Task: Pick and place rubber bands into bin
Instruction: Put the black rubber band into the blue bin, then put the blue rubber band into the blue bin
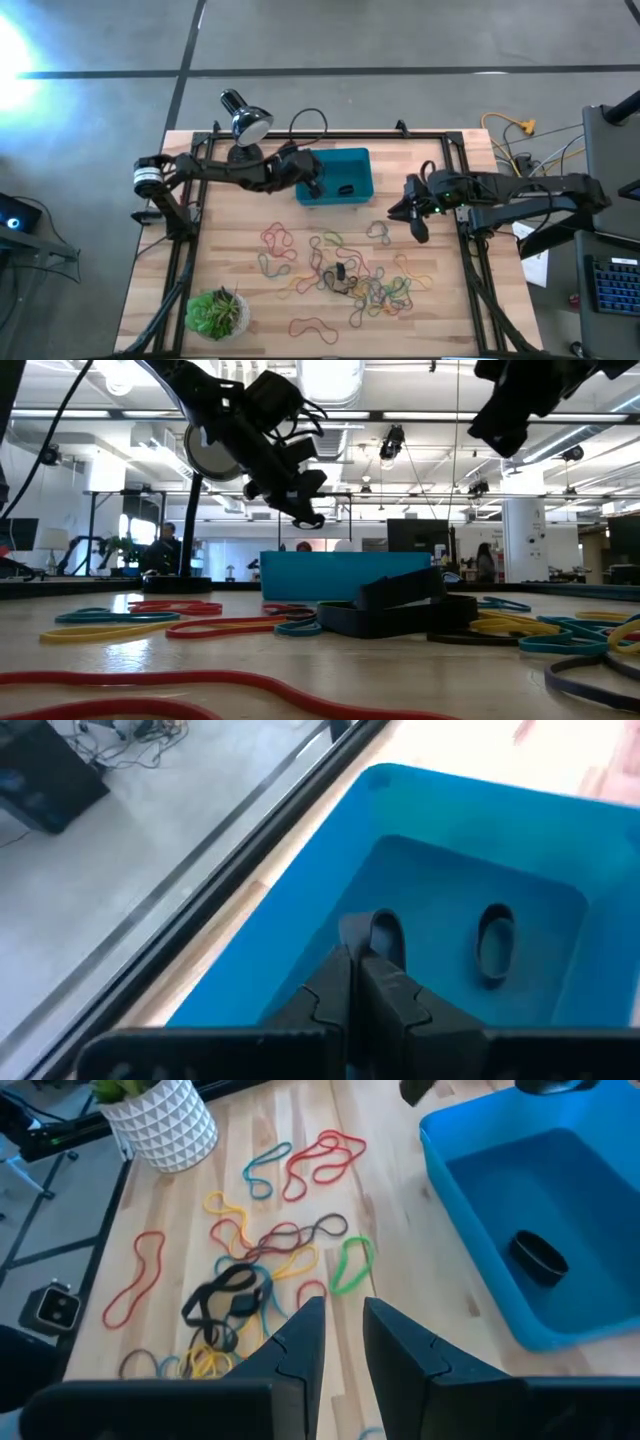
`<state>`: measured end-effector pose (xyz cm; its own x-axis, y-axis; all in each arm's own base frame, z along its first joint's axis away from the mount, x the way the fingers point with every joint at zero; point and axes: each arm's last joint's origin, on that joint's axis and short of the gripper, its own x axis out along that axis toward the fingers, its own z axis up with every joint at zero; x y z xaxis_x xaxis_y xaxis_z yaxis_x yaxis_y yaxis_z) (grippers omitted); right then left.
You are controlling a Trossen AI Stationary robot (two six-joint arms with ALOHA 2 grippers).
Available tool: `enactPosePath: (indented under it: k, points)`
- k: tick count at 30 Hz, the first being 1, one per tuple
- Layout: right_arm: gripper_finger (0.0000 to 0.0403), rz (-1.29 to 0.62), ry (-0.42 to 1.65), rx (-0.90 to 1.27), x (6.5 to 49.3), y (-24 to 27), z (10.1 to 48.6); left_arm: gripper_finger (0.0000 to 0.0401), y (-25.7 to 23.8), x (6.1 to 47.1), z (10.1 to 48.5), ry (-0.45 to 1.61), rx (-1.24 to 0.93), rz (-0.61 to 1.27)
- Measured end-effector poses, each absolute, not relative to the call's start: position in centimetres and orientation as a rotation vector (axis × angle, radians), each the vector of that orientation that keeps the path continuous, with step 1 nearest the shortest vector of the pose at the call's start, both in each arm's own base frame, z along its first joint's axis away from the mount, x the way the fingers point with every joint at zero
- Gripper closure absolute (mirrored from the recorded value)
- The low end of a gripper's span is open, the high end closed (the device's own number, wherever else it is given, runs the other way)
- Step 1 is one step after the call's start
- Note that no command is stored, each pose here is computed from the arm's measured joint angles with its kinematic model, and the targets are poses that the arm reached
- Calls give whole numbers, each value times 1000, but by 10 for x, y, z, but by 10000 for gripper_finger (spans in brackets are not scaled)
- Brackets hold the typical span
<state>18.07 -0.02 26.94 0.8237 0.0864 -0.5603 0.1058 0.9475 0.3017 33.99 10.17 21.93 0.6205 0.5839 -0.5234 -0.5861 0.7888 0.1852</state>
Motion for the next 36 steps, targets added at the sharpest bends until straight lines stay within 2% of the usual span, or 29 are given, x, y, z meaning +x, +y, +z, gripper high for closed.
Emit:
enactPosePath:
  k: [5, 10, 14, 22, 25, 28, 36]
  points:
    - [340, -10, 605, 330, 197, 0, 263, 366, 107, 339, 219, 621, 20, 583]
    - [340, -13, 625, 331, 210, -1, 254, 319, 110, 338, 219, 624, 26, 586]
    - [342, -21, 678, 331, 218, -1, 244, 299, 110, 338, 219, 628, 48, 580]
    - [340, -84, 819, 293, 228, -3, 220, 291, 108, 336, 223, 627, 63, 555]
    - [341, -177, 928, 251, 224, -5, 208, 291, 101, 334, 235, 583, 37, 457]
    - [337, -191, 995, 210, 221, -6, 201, 292, 92, 330, 251, 520, -8, 354]
    - [283, -161, 1031, 175, 212, -5, 182, 292, 62, 307, 292, 385, -21, 216]
